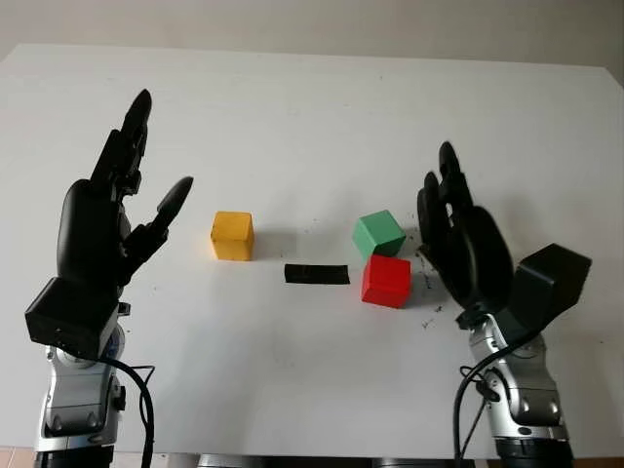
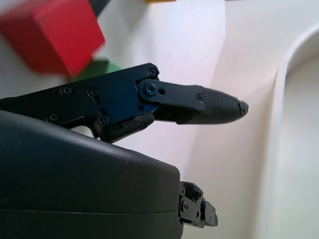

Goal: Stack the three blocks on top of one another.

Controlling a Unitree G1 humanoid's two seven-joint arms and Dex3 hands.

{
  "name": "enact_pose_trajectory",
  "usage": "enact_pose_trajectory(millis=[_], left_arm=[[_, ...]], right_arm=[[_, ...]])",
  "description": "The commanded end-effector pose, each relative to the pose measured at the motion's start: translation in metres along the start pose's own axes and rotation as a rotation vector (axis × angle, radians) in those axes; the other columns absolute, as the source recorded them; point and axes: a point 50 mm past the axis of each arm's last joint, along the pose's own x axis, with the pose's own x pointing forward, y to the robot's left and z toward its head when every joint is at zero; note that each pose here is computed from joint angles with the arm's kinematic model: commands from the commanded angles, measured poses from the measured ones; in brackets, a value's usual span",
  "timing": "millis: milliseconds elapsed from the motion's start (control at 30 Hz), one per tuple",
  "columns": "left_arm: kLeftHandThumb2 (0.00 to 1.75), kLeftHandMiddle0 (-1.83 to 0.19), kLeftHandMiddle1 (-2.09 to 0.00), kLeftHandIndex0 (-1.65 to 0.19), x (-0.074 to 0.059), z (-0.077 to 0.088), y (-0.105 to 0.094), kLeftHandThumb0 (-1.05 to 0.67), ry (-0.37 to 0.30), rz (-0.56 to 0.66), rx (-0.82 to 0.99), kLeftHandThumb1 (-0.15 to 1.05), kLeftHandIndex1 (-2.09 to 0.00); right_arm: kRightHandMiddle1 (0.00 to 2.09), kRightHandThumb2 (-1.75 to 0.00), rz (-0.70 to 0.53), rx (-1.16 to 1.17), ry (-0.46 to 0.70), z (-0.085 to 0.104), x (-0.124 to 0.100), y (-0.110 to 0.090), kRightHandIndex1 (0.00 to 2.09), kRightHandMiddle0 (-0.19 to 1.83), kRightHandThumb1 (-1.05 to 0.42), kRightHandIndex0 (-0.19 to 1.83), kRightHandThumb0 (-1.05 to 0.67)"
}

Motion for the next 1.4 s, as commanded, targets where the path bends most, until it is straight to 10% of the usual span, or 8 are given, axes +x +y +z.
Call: enact_pose_trajectory(millis=[0, 200, 633, 933, 1367], left_arm=[[0.54, 0.09, -0.02, 0.08, 0.002, 0.001, -0.004, -0.7, -0.016, 0.007, -0.051, 1.05, -0.01], [0.57, 0.13, -0.04, 0.13, -0.004, -0.004, -0.015, -0.72, 0.027, 0.006, -0.073, 1.05, -0.02], [0.6, 0.17, -0.05, 0.15, -0.01, -0.007, -0.026, -0.71, 0.061, -0.013, -0.079, 1.05, -0.04], [0.6, 0.19, -0.05, 0.17, -0.011, -0.01, -0.029, -0.73, 0.081, -0.017, -0.084, 1.05, -0.04], [0.59, 0.18, -0.04, 0.18, -0.014, -0.011, -0.023, -0.72, 0.096, -0.009, -0.083, 1.05, -0.05]], right_arm=[[0.04, -0.4, 0.051, -0.131, -0.09, 0.022, 0.008, -0.019, 0.0, -0.15, -1.05, -0.19, -0.75], [0.12, -0.07, 0.234, -0.449, -0.092, 0.062, 0.019, -0.054, 0.06, 0.01, -0.94, -0.1, -0.81], [0.14, -0.06, 0.603, -1.262, -0.228, 0.102, 0.025, -0.062, 0.06, 0.24, -0.78, -0.03, -0.76], [0.13, -0.04, 0.83, -1.507, -0.396, 0.095, 0.023, -0.044, 0.07, 0.37, -0.72, 0.02, -0.61], [0.1, -0.05, 0.846, -1.432, -0.662, 0.063, 0.027, -0.01, 0.06, 0.45, -0.83, 0.1, -0.38]])
